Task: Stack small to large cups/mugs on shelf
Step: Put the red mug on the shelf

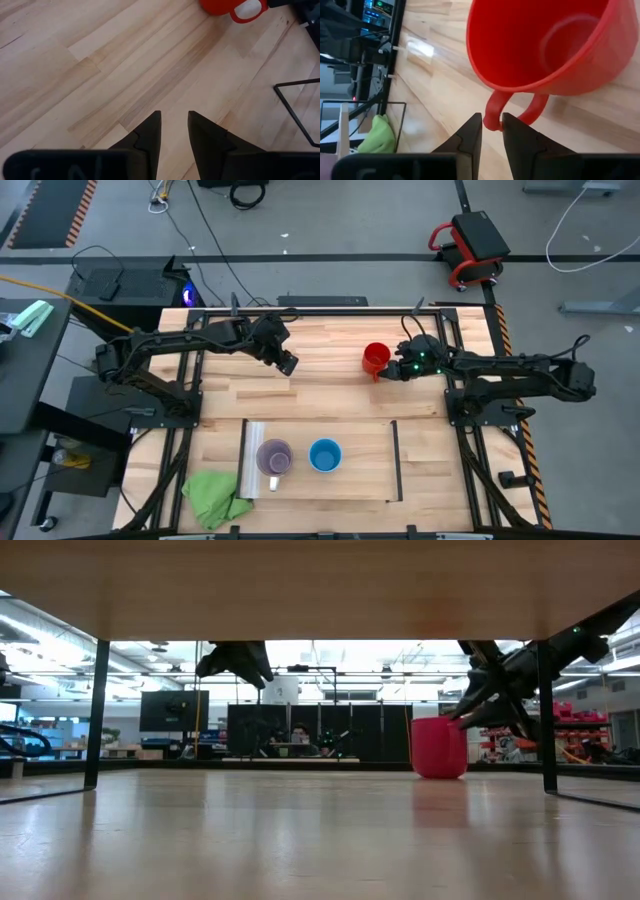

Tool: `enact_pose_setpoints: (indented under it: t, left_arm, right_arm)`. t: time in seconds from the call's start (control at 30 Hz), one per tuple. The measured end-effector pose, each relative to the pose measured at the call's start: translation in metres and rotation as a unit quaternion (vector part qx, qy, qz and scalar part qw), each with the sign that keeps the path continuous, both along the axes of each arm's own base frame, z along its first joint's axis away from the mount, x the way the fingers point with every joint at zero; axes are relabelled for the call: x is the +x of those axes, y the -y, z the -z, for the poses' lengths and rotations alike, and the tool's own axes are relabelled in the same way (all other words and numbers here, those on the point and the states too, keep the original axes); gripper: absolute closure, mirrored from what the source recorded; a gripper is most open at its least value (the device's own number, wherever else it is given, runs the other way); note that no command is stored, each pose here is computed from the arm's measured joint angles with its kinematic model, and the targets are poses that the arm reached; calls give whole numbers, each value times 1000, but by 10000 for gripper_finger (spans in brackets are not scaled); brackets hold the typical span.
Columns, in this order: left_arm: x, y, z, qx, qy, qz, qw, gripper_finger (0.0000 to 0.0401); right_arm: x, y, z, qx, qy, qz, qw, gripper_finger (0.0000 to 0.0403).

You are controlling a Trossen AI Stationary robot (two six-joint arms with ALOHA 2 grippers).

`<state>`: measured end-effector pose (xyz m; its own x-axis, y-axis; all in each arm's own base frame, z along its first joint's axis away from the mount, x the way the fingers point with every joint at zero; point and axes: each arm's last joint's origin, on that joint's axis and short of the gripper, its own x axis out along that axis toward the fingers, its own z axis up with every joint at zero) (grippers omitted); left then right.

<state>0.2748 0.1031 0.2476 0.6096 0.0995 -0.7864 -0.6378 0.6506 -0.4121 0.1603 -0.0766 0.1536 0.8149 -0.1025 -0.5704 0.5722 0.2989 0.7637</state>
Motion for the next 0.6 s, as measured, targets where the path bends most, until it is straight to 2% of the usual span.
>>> enact_pose_setpoints:
  t: [0.6]
  left_arm:
    - [1, 0, -1, 2, 5, 0, 1000, 296]
  right_arm:
    - [2, 2, 4, 13, -9, 24, 1000, 287]
